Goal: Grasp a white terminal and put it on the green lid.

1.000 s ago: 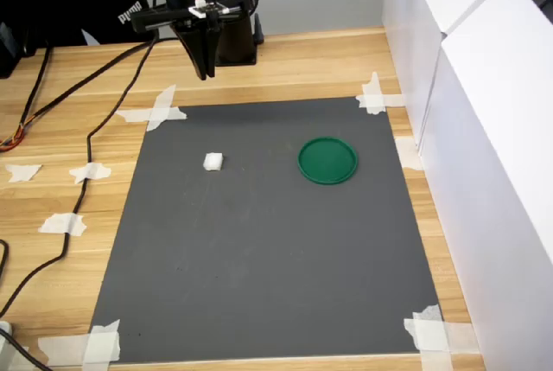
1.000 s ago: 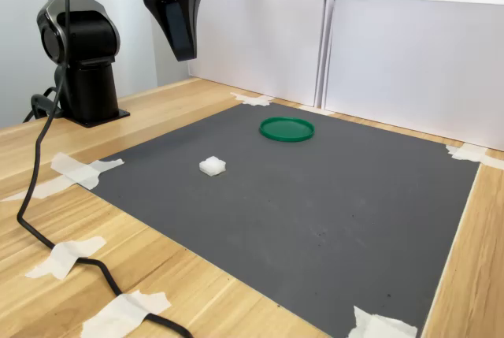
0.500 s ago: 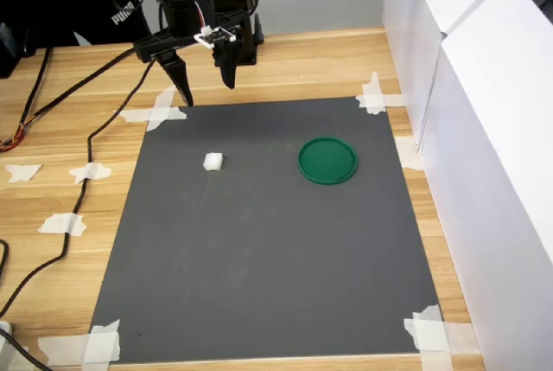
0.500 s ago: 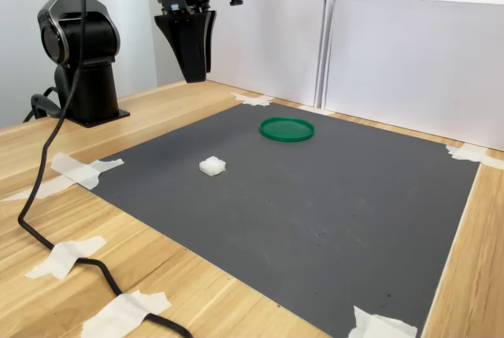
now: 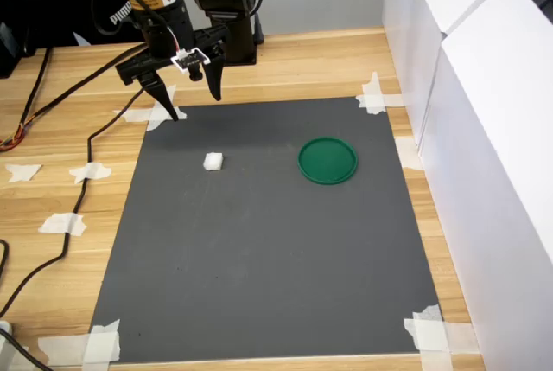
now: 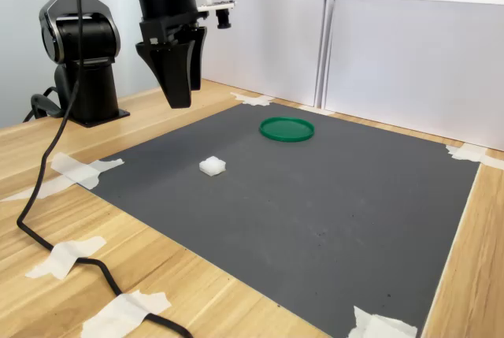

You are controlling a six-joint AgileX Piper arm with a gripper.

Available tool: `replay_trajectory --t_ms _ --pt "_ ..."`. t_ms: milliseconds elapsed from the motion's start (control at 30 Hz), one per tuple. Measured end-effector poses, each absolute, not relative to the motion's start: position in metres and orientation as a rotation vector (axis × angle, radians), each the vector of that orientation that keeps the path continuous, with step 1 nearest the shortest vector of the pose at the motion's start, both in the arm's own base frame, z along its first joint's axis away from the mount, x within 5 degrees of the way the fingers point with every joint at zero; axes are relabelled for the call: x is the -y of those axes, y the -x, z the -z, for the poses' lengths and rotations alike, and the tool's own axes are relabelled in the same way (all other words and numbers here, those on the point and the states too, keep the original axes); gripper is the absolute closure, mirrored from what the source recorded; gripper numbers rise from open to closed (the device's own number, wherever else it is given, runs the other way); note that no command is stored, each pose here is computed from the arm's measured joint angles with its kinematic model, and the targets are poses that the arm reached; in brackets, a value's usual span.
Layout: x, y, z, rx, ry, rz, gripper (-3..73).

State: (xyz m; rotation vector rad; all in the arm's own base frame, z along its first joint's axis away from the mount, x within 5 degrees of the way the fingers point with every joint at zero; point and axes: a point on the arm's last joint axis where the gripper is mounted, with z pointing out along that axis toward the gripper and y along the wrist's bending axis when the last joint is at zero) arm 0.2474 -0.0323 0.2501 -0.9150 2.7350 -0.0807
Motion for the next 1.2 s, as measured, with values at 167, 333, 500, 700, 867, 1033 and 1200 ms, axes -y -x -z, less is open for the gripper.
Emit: replay_trajectory --t_ms 167,333,500,700,867,1033,1200 --pt "0.034 -0.257 -0.236 -2.748 0.948 0.077 -2.0" --pt "0.036 -0.266 -0.227 -2.741 0.951 0.093 -2.0" --pt "0.029 -0.271 -0.222 -2.713 1.049 0.129 -1.3" --pt "0.018 -0.274 -0.222 -2.692 1.066 0.151 -0.6" --pt "0.018 -0.279 -0.210 -2.727 1.076 0.134 -0.5" --pt "0.019 -0.285 -0.198 -2.731 1.093 0.131 -0.6" --pt "0.019 -0.290 -0.188 -2.742 1.103 0.123 -0.5"
